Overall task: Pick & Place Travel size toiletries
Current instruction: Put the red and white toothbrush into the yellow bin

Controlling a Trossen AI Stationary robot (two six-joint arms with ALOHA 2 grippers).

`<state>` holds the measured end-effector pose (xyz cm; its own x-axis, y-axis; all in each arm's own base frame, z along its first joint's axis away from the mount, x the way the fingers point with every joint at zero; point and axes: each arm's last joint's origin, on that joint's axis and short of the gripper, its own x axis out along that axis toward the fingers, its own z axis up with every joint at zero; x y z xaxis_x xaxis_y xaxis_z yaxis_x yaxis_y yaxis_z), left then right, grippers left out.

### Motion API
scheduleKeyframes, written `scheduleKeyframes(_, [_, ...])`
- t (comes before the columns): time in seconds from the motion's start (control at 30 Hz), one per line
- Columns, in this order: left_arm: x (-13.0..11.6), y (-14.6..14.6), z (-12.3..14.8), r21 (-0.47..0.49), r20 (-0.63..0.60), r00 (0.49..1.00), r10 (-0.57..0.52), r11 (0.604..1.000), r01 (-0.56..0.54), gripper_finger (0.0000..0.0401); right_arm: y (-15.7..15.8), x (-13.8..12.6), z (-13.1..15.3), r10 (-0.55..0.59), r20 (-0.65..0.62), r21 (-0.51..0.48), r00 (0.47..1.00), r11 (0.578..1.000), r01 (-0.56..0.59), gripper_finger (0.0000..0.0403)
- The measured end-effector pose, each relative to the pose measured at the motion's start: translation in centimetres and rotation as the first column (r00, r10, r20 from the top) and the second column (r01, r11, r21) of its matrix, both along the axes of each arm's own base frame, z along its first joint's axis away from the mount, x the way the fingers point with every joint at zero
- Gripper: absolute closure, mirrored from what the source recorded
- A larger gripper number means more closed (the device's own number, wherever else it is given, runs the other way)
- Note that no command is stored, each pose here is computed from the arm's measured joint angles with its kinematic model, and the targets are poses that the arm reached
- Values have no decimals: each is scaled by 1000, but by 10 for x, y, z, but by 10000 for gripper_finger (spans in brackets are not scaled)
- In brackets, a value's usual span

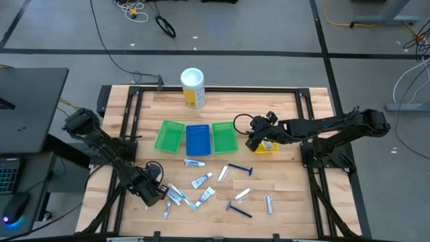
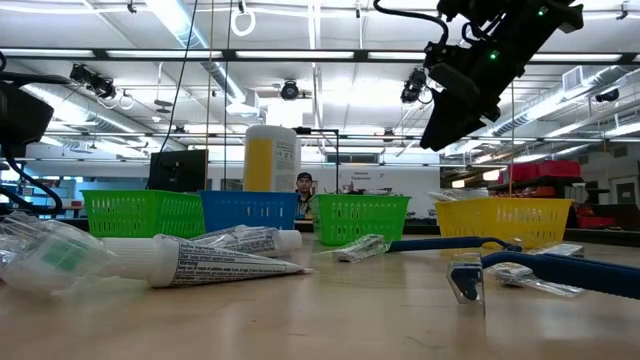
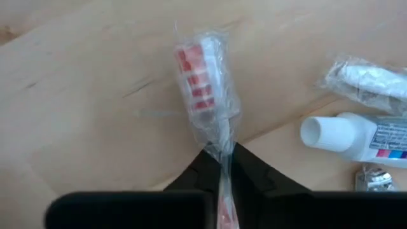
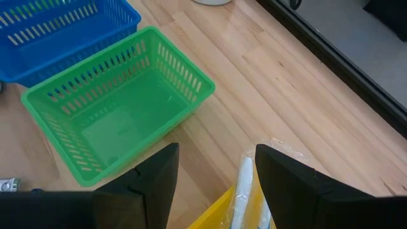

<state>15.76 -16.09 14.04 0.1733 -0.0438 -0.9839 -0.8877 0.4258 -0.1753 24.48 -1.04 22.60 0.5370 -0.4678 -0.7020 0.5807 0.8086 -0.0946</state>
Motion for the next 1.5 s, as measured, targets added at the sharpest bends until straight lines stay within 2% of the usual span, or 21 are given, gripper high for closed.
scheduleKeyframes(0.27, [3,-4,13,15,-21,998,-51,999,52,365,0,0,0,0,3,0,1000,1000,0,184])
scheduleKeyframes(0.43, [5,-5,40,105,-100,990,-99,988,110,387,0,0,0,0,3,0,1000,1000,0,184])
scheduleKeyframes(0.57, [9,-3,65,199,-118,981,-152,965,173,387,0,1,1,7,6,-5,1000,1000,-7,184])
scheduleKeyframes(0.7, [18,4,82,288,-98,983,-153,942,175,373,1,4,3,72,21,-12,997,997,-72,185])
scheduleKeyframes(0.97, [42,23,96,381,-80,946,-314,867,320,385,6,14,10,274,99,-2,957,961,-275,185])
scheduleKeyframes(1.1, [56,34,97,406,-73,917,-392,828,386,380,8,18,13,376,122,-21,919,926,-376,185])
scheduleKeyframes(1.37, [95,55,101,452,33,789,-614,713,536,381,12,23,20,556,160,-89,816,831,-549,185])
scheduleKeyframes(1.5, [112,70,104,478,81,720,-689,661,578,380,13,24,21,592,177,-94,786,805,-585,185])
